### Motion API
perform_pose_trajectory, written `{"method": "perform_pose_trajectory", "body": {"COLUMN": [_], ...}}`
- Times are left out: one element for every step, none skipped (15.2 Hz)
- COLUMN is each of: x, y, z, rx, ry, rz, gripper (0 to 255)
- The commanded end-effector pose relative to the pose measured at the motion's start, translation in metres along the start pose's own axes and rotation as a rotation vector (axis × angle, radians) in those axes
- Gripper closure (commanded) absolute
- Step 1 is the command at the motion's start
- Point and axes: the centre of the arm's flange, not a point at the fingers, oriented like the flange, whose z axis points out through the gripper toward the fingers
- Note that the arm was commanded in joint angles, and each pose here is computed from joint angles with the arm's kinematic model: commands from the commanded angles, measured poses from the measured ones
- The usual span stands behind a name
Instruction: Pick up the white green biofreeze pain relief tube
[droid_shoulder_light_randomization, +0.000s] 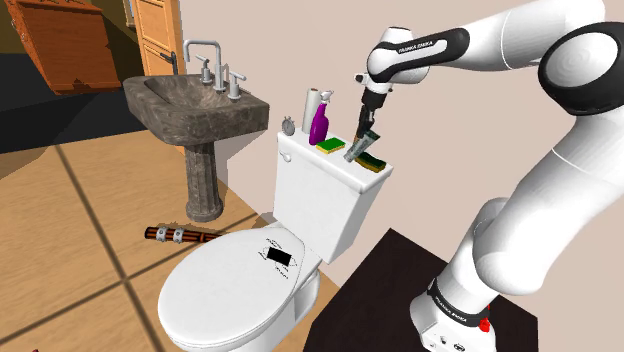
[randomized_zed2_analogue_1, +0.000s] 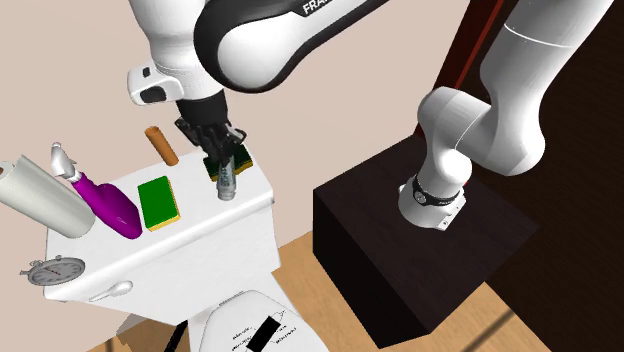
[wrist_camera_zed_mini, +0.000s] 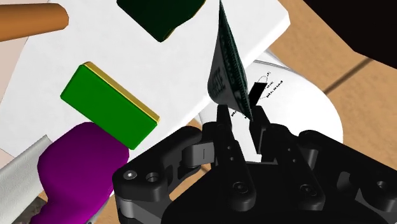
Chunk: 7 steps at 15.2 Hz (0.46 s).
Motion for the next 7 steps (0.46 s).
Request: {"method": "perform_pose_trajectory", "body": {"x": [0.000,0.000,0.000,0.001,0.001,0.001,0.001], "y": [0.001,0.002,0.002,0.002,0.003,0.003,0.003], "z": [-0.010,-0.016,-0.021,-0.026,-0.031,-0.032,-0.032], "rx": [0.000,0.000,0.000,0.000,0.000,0.000,0.000], "ry": [0.000,0.000,0.000,0.000,0.000,0.000,0.000], "rz": [0.000,0.000,0.000,0.000,0.000,0.000,0.000], "gripper": [255,255,255,255,255,255,255]}}
